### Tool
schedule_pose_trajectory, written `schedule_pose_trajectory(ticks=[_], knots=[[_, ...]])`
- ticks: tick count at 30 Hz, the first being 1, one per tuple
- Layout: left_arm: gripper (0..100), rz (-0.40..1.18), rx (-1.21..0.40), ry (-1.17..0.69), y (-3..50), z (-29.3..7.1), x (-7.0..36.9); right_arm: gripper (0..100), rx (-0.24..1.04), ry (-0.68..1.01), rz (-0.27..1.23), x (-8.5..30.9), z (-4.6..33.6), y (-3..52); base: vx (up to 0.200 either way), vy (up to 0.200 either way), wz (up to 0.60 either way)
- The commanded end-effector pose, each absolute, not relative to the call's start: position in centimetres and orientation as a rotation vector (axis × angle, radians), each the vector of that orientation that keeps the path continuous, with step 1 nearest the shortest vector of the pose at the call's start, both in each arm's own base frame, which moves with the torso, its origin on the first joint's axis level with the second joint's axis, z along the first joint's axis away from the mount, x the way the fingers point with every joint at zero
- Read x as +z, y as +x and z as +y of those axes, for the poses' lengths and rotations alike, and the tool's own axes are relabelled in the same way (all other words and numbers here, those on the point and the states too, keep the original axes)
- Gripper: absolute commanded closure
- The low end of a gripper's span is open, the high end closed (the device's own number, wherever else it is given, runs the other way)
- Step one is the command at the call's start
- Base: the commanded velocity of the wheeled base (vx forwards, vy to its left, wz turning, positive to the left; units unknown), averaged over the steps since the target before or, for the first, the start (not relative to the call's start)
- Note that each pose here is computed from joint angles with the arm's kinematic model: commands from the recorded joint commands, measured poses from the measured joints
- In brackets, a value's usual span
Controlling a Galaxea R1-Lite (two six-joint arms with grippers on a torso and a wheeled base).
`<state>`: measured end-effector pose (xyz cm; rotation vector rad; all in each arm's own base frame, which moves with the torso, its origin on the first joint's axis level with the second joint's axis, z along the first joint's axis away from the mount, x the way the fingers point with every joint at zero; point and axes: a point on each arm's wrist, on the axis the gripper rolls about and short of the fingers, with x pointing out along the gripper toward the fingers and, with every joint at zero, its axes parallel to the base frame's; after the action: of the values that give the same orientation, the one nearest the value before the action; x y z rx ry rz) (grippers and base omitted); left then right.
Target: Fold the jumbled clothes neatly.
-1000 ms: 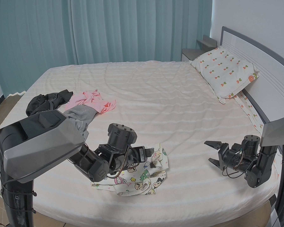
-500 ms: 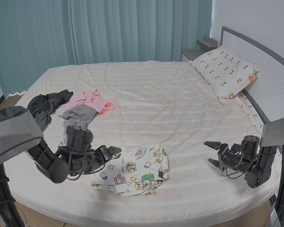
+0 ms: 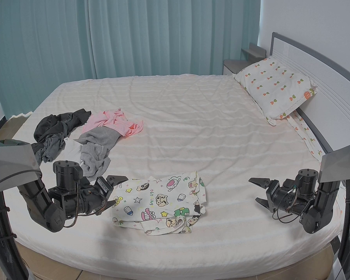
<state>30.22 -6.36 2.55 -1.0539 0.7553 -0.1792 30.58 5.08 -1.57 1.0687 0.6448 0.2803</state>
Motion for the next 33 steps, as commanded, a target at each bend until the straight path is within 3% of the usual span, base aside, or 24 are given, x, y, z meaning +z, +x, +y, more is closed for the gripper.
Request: schedule_pose_trajectory(ticks=[1, 33], knots=[[0, 0.783, -0.159, -1.055, 30.13, -6.23, 1.61, 0, 0.284, 1.059, 0.649, -1.89, 5.19, 30.51, 0.0, 0.0, 0.0], [0, 0.791, -0.164, -1.044, 30.17, -6.66, 1.5, 0, 0.286, 1.052, 0.649, -1.97, 5.2, 30.54, 0.0, 0.0, 0.0]])
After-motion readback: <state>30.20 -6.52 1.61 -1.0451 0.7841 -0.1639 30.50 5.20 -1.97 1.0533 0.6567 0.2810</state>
